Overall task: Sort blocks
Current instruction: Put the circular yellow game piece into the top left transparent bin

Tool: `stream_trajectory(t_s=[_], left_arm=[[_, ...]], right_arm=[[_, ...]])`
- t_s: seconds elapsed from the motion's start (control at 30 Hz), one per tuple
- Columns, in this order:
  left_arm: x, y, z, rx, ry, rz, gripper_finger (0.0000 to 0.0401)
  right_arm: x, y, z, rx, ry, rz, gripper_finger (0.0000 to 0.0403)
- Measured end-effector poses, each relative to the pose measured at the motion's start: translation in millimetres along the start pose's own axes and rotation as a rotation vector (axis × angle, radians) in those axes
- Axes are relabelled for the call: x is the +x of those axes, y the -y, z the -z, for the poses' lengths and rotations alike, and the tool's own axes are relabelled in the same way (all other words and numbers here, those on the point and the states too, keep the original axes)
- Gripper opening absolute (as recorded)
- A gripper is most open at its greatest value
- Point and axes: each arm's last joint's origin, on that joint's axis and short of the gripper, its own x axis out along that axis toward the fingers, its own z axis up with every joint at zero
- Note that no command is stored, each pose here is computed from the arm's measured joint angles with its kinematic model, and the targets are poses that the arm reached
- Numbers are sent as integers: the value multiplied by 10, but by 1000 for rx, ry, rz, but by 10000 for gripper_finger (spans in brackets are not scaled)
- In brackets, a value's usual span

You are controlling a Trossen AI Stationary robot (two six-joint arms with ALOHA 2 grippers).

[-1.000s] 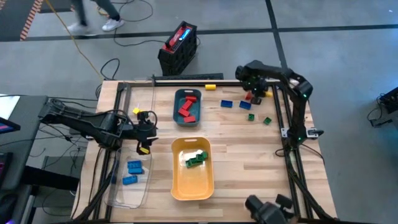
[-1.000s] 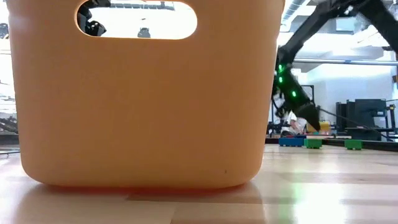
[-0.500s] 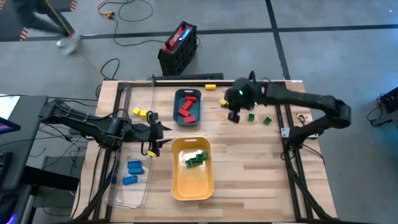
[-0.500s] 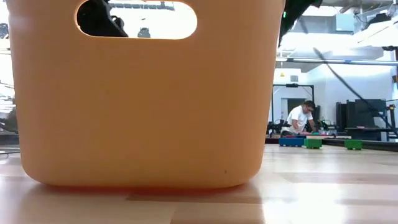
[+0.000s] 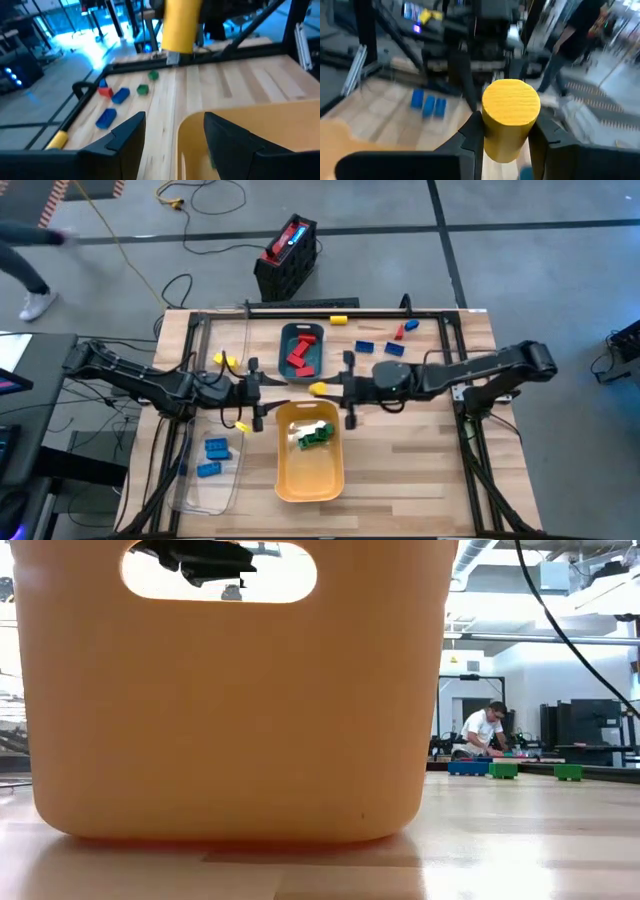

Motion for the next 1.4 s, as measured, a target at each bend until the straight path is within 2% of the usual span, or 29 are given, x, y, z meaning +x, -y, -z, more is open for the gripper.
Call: stream_trajectory(t_s=[0.23,0.4,0.57,0.83,1.0,1.13,1.27,1.4], left_arm=[[1,0,-5,-1,5,0,204],[79,40,23,2,3,3,236],[193,97,55,20,13,5,259],[206,120,-63,26,61,59,257],[194,146,-90,33,70,80,257],[188,162,-93,39,74,92,257],[188,151,-107,76,86,60,243],[190,136,-121,104,97,35,183]], right_arm=[[203,-80,49,-11,82,-1,102],[339,-137,89,-8,143,-45,102],[489,-172,33,-15,140,-66,102],[551,-198,-9,-39,116,-75,102],[554,-183,18,-51,74,-10,102],[554,-188,26,-61,65,-11,102],[555,-186,48,-64,42,-11,102],[553,-186,54,-56,34,-13,102]])
